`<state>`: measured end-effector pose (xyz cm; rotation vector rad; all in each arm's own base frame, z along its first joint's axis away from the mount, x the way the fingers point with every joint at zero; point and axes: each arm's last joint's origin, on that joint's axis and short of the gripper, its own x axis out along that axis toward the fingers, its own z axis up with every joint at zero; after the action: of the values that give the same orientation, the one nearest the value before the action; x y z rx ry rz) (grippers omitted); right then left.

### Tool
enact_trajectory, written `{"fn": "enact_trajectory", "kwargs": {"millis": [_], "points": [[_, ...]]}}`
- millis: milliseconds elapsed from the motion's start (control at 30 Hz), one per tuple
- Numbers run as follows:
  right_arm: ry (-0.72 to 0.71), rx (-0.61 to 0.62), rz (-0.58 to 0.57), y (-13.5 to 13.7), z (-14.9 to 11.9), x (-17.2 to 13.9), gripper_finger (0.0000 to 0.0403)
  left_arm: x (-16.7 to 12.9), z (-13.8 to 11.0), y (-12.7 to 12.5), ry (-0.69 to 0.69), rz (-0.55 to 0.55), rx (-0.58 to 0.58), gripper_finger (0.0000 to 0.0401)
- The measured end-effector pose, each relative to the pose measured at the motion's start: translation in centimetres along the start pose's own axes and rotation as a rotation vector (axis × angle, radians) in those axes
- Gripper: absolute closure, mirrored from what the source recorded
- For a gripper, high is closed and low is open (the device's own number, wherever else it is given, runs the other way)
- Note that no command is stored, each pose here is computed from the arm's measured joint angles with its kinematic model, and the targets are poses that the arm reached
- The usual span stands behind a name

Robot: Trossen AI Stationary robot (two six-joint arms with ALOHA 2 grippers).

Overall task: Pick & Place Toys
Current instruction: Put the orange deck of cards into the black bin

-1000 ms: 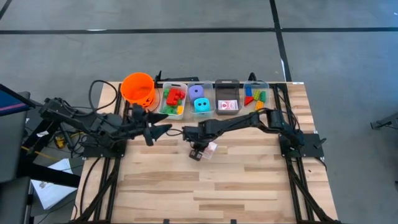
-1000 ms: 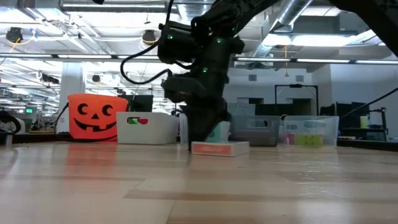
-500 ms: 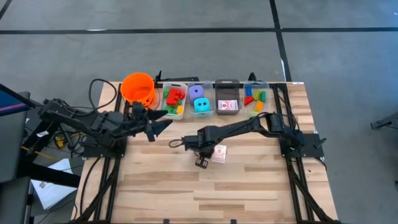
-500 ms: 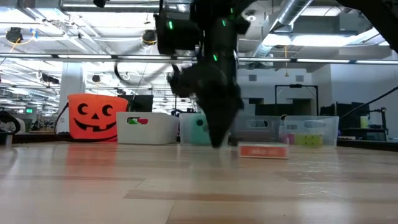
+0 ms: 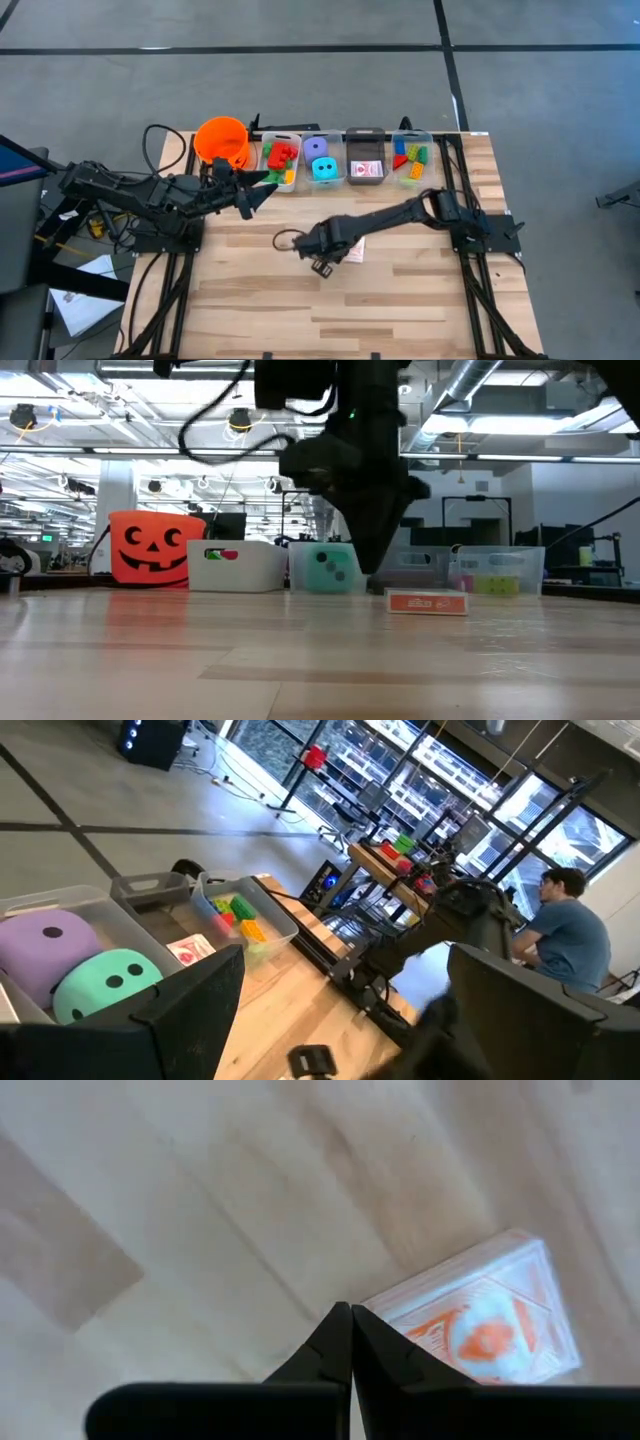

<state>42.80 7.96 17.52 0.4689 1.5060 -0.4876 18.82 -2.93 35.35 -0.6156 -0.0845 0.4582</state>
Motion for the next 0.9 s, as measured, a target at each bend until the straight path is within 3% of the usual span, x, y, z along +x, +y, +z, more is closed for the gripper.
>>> {"fn": "enact_trajectory", "kwargs": {"millis": [167, 333, 500, 600, 733, 900], "points": [[-0.165, 0.096, -0.059, 3.3, -3.7, -1.0, 0.0395, 0.0, 0.0, 0.0, 0.001, 0.0, 0.0, 0.0058], [-0.4, 0.34, 0.075, 6.7, -7.8, -3.9, 0.0347, 0.0, 0.0, 0.0, 0.002, 0.0, 0.052, 0.0058], [-0.527, 0.715, 0.177, 8.3, -11.0, -4.5, 0.0263, 0.0, -0.1, 0.0, 0.019, -0.009, 0.225, 0.0058], [-0.545, 0.89, 0.202, 9.0, -11.9, -3.2, 0.0195, -0.1, -0.6, 0.0, 0.099, -0.102, 0.33, 0.0058], [-0.53, 0.981, 0.212, 9.9, -12.5, -1.5, 0.0108, -0.3, -1.0, -0.3, 0.211, -0.261, 0.356, 0.0058], [-0.486, 1.046, 0.129, 10.2, -13.2, 1.3, 0.0053, -0.4, -1.2, -0.5, 0.265, -0.346, 0.353, 0.0058]]}}
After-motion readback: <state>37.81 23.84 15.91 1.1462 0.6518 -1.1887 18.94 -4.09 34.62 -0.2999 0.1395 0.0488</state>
